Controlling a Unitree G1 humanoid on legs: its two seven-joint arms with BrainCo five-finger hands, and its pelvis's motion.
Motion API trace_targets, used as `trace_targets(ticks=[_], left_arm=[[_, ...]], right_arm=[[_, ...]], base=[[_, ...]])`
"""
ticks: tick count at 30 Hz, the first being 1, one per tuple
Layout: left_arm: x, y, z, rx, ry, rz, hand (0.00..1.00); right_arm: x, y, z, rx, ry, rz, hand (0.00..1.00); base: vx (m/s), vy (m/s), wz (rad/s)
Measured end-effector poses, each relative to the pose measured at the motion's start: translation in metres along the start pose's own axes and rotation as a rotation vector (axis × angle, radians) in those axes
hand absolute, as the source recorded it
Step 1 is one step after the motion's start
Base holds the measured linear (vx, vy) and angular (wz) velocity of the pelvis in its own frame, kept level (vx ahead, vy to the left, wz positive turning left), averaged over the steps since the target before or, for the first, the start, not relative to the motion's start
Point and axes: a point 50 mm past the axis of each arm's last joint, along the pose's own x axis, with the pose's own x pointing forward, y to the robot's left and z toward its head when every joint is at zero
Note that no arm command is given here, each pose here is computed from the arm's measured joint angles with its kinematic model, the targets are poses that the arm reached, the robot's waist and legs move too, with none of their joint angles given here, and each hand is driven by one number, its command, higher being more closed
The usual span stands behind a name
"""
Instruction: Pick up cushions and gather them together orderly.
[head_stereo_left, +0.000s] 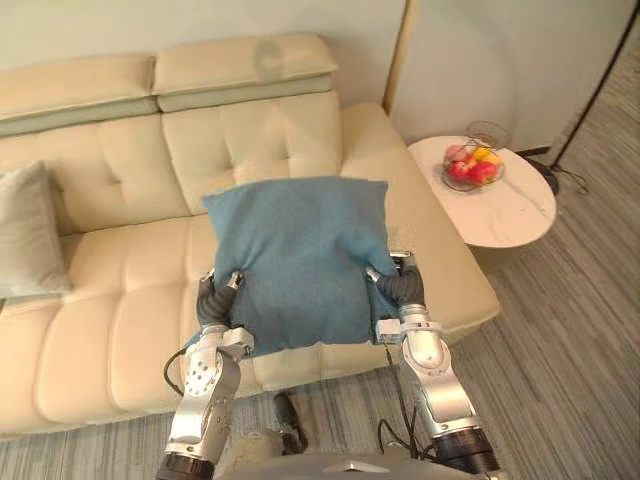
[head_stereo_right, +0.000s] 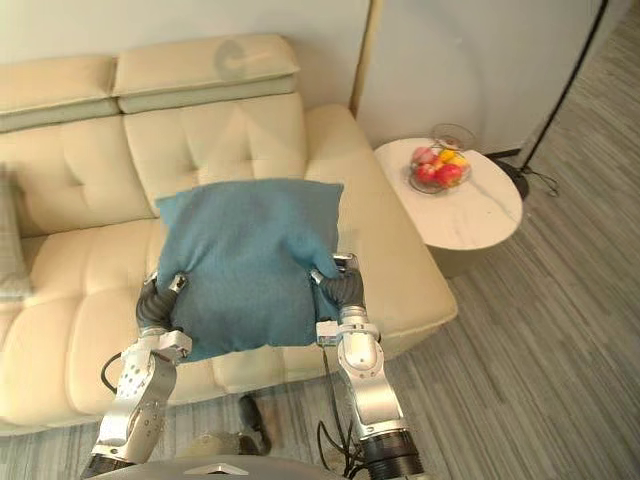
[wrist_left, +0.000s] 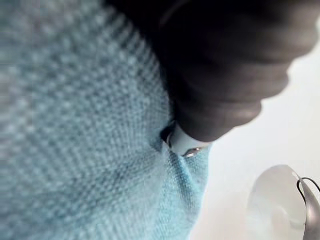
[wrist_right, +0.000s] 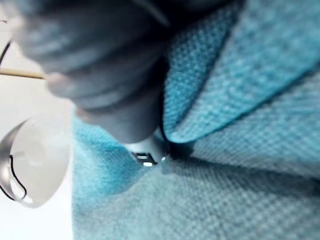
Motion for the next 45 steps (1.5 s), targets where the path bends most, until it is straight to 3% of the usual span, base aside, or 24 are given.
trace_targets(ticks=[12,23,37,45], left_arm=[[-0.012,-0.001,-0.016,0.035,0.087,-0.034,1.00],[-0.013,-0.024,0.005,-0.053,-0.011,-0.121,1.00],[-0.013,-0.012,0.007,0.006,-0.010,-0.111,1.00],[-0.013,-0.014,0.001,0.037,0.009,-0.110,1.00]], right_arm=[[-0.025,-0.011,-0.015,-0.026,0.076,0.013,1.00],[-0.043,-0.028,0.030,0.014,-0.099,-0.041,1.00],[-0.047,-0.014,0.013,0.082,-0.019,-0.054,1.00],[-0.040,-0.016,-0.007,0.007,0.051,-0.013,1.00]], base=[[0.05,-0.045,0.18],[0.19,0.071,-0.05],[0.09,0.180,-0.25],[0.04,-0.065,0.01]])
